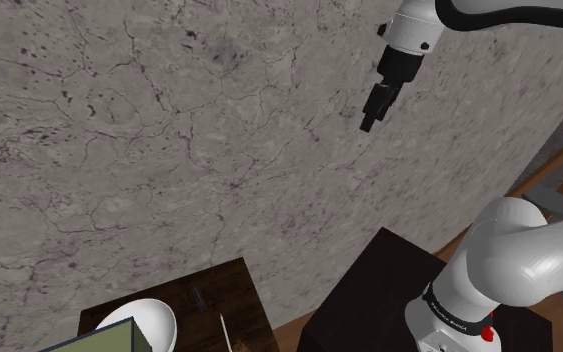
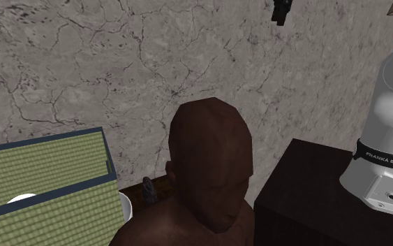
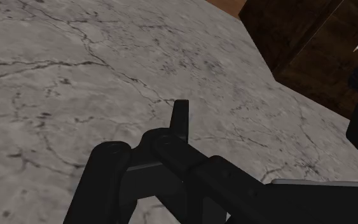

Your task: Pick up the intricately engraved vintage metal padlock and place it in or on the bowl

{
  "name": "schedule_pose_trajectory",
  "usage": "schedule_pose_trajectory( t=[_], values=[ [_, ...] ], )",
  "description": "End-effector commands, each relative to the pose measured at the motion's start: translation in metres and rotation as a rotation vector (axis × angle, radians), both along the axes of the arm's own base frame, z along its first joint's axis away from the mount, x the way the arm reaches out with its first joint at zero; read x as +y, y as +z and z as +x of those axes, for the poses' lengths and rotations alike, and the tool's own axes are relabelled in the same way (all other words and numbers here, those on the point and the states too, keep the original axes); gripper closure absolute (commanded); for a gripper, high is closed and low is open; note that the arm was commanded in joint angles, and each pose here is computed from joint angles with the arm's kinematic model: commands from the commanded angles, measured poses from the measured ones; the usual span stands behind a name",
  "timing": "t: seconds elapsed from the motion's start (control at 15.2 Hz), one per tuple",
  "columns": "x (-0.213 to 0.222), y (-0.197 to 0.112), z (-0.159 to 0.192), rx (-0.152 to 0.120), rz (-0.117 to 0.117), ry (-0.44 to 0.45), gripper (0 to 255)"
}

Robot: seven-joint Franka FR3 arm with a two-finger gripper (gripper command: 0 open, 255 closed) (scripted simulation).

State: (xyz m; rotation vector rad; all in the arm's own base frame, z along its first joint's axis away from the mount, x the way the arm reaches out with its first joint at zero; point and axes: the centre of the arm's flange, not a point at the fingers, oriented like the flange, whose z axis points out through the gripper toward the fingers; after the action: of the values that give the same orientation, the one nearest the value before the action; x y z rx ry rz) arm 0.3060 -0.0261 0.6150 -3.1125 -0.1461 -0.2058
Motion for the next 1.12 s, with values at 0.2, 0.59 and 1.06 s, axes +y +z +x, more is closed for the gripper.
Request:
schedule_pose_trajectory(
  t=[0.2,0.59,1.06],
  values=[
    [0.03,-0.023,0.014,0.017,-0.001,-0.018,0],
    [0.089,-0.071,0.043,0.05,-0.004,-0.054,0],
    [0.156,-0.128,0.077,0.09,-0.006,-0.096,0]
  ],
)
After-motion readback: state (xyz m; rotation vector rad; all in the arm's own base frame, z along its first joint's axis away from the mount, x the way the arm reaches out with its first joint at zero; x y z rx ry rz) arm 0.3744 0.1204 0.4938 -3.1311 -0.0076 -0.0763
